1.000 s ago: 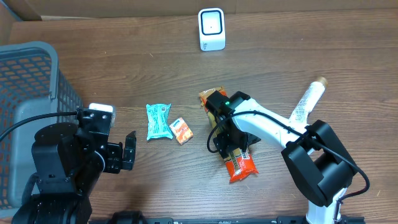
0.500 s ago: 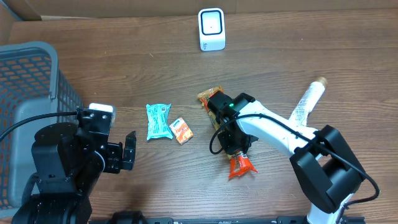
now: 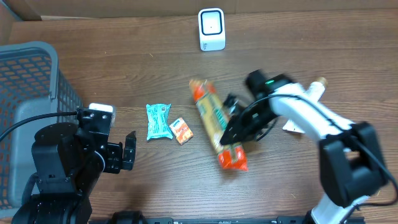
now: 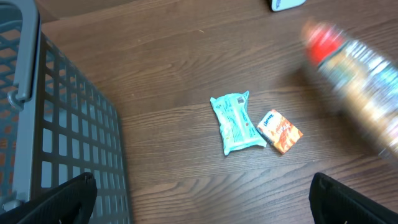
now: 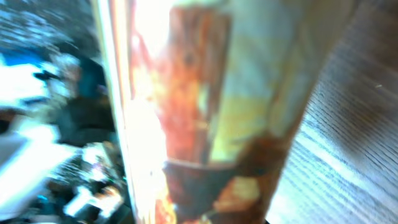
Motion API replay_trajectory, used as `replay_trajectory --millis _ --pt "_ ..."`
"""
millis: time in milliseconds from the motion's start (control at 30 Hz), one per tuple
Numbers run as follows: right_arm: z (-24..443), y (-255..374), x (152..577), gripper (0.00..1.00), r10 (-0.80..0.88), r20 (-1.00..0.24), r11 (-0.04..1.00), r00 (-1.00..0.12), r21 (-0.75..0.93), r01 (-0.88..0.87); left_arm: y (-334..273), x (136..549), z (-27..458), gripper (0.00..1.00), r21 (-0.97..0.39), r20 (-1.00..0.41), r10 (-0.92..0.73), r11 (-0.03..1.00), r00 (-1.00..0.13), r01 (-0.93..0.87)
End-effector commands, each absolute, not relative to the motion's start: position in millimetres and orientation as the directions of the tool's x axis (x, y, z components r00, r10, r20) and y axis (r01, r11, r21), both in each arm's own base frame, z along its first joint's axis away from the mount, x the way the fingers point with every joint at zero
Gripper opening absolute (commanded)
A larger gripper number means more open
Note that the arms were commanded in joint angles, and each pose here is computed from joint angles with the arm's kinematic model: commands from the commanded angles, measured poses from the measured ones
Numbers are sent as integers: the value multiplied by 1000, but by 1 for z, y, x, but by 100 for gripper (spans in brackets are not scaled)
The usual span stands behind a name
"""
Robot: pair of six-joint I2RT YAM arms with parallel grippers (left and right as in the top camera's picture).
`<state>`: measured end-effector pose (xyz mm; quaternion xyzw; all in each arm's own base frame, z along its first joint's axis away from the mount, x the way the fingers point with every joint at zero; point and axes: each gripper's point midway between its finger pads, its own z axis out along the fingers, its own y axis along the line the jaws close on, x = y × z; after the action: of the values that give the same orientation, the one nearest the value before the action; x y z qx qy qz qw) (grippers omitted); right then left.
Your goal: Scan the item barcode
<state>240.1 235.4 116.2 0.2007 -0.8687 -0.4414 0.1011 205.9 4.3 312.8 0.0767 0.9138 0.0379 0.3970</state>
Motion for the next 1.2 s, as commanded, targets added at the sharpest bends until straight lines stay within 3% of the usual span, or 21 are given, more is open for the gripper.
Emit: replay_trajectory --millis 0,167,367,567,1067,1167 --pt "190 241 255 4 -369 -236 252 -899 906 -341 7 206 314 100 153 -718 190 982 -670 114" --pt "229 233 256 3 -278 -298 58 -913 944 -326 7 206 314 100 153 -718 190 982 -670 114" --pt "268 227 257 3 -185 -292 -64 -938 956 -285 7 206 314 100 153 -717 190 982 -670 114" --pt "296 227 256 3 -182 -241 -64 -953 970 -233 7 206 314 100 153 -718 190 982 -670 114" --pt "349 224 239 3 -170 -430 -100 -887 903 -418 7 206 314 100 153 -717 190 982 -670 114" --pt "341 224 243 3 -212 -447 -28 -869 892 -452 7 206 314 99 153 -718 190 982 -670 114"
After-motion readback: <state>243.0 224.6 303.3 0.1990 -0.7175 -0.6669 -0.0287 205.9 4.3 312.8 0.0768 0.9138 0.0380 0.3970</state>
